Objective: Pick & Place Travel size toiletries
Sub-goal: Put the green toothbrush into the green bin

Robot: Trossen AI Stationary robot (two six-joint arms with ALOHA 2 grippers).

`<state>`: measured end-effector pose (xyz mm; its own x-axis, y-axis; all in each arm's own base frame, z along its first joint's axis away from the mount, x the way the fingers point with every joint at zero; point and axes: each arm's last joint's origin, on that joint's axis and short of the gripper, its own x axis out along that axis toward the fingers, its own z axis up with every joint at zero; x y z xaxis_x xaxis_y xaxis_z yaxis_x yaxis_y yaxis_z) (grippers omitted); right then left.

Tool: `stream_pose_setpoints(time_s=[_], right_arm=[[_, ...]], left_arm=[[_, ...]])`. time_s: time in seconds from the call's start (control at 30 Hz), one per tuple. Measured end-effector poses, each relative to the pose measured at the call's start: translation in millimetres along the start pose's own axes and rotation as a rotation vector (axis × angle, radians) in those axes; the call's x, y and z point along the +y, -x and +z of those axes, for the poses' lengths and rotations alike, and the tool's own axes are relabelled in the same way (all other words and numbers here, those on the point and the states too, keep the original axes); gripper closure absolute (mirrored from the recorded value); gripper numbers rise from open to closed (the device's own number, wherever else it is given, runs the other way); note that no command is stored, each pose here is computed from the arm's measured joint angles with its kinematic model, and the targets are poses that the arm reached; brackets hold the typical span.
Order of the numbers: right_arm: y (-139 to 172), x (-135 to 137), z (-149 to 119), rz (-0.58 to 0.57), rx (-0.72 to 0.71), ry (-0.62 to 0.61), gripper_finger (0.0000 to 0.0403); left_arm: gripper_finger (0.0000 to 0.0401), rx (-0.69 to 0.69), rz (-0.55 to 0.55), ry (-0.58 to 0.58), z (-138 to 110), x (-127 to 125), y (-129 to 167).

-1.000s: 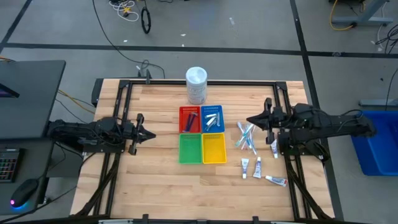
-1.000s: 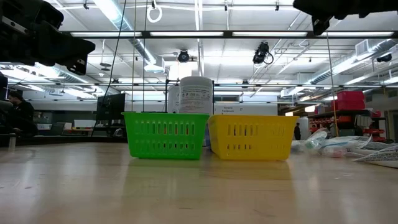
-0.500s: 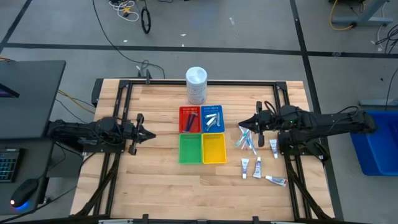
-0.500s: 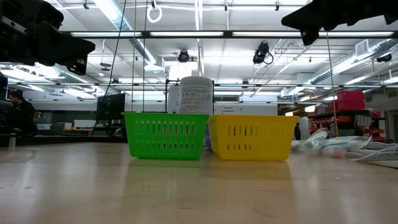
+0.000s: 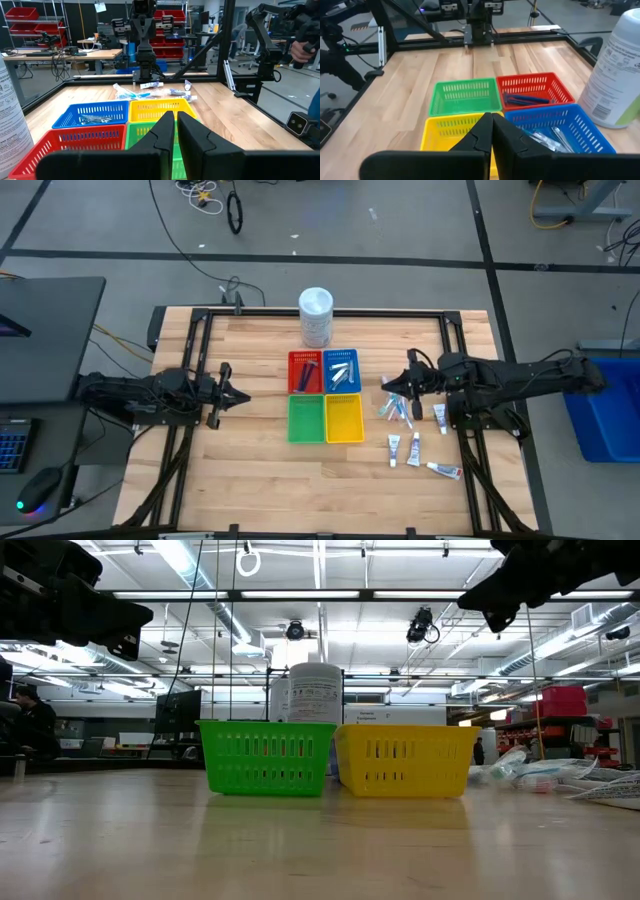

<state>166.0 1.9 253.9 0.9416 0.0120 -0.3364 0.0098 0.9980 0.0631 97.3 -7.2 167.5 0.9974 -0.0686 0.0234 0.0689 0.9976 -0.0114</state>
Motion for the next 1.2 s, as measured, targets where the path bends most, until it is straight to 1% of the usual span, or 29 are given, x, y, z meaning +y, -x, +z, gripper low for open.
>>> stream_pose_setpoints(time_s=[0.13,0.23,0.4,0.5,0.8,0.9,1.1,1.2], right_arm=[[1.4,0.3,3.6,0.000,-0.001,0.003,0.0389],[6.6,1.1,16.4,-0.001,-0.002,0.003,0.0390],[13.1,1.4,33.6,-0.034,0.070,0.004,0.0389],[11.8,1.6,38.6,-0.042,0.112,0.005,0.0390],[-7.9,1.1,31.6,-0.047,0.204,0.006,0.0389],[-12.4,0.8,26.7,-0.050,0.256,0.015,0.0387],[-15.8,-0.2,9.3,-0.030,0.446,0.118,0.0376],[-18.6,-0.6,2.4,-0.014,0.522,0.178,0.0363]], left_arm=[[0.0374,0.000,0.000,0.000,-0.1,0.0,0.0],[0.0374,0.000,0.000,0.000,-0.1,0.0,0.0],[0.0374,0.000,0.000,0.000,-0.1,0.0,0.0],[0.0374,0.000,0.000,0.000,0.0,0.0,0.0],[0.0374,0.000,0.000,0.000,-0.1,0.0,0.0],[0.0374,0.001,0.000,0.000,-0.1,0.0,0.0],[0.0374,0.000,0.000,0.000,0.0,0.0,0.0],[0.0374,0.000,0.000,0.000,0.0,0.0,0.0]])
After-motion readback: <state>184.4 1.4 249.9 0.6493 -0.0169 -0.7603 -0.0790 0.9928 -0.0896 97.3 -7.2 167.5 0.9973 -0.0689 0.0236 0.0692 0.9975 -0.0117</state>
